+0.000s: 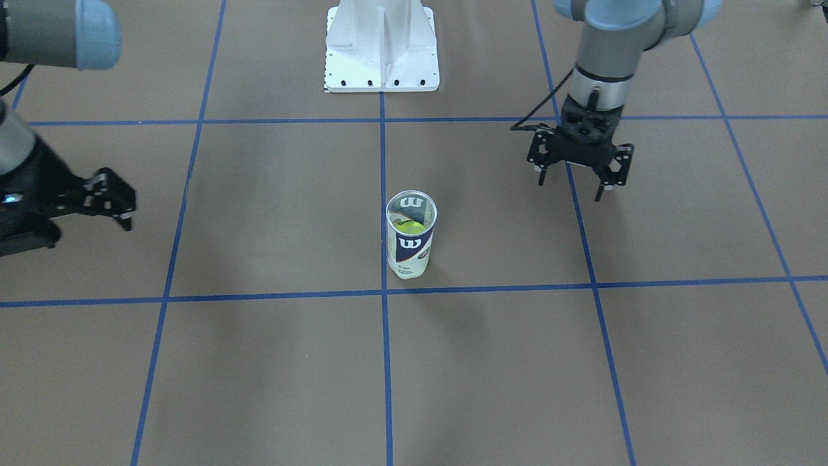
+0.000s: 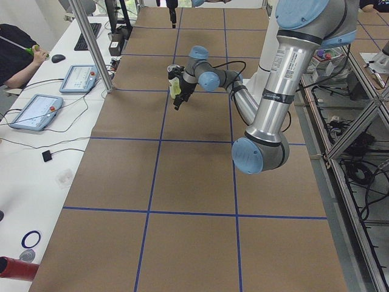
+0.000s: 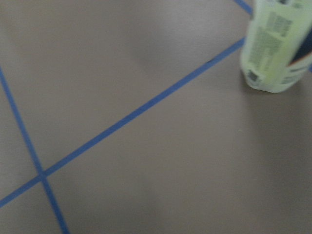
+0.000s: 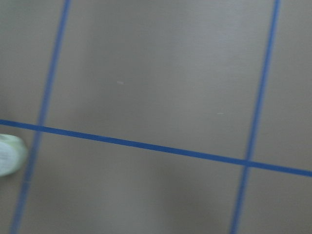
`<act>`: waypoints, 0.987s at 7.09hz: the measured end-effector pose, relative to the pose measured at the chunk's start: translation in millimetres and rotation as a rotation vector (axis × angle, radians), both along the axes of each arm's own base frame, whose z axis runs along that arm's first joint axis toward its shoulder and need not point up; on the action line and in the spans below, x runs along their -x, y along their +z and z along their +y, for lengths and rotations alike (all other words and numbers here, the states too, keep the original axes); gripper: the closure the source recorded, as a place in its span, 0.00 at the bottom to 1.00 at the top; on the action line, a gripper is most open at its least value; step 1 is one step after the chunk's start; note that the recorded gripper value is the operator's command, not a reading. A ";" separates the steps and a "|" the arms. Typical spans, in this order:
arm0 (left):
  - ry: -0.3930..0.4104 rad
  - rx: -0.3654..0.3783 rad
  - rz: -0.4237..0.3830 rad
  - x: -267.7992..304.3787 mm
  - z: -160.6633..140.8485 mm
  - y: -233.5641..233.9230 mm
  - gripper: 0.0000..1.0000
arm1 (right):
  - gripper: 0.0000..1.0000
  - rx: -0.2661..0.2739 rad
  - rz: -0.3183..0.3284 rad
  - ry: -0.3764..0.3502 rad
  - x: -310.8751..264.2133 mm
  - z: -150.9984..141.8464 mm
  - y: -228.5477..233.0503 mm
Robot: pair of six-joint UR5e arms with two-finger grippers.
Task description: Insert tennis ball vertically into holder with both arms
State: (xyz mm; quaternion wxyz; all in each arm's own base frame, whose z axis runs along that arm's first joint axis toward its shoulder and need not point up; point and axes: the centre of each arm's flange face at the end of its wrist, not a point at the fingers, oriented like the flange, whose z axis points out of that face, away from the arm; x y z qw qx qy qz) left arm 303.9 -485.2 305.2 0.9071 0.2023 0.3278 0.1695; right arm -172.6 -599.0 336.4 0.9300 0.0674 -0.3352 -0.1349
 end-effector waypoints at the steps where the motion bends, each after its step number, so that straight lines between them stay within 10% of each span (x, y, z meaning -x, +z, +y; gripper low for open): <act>1: 0.031 0.044 -0.002 54.8 -35.8 34.7 0.01 | 0.01 -0.011 0.047 -0.077 -53.1 -18.4 65.0; 3: 0.040 0.070 -0.064 160.0 -77.9 117.1 0.01 | 0.01 0.049 0.006 -0.162 -152.3 -32.9 183.0; 7: 0.065 0.052 -0.126 315.9 -93.6 223.1 0.01 | 0.01 0.080 -0.056 -0.078 -230.8 -2.4 304.9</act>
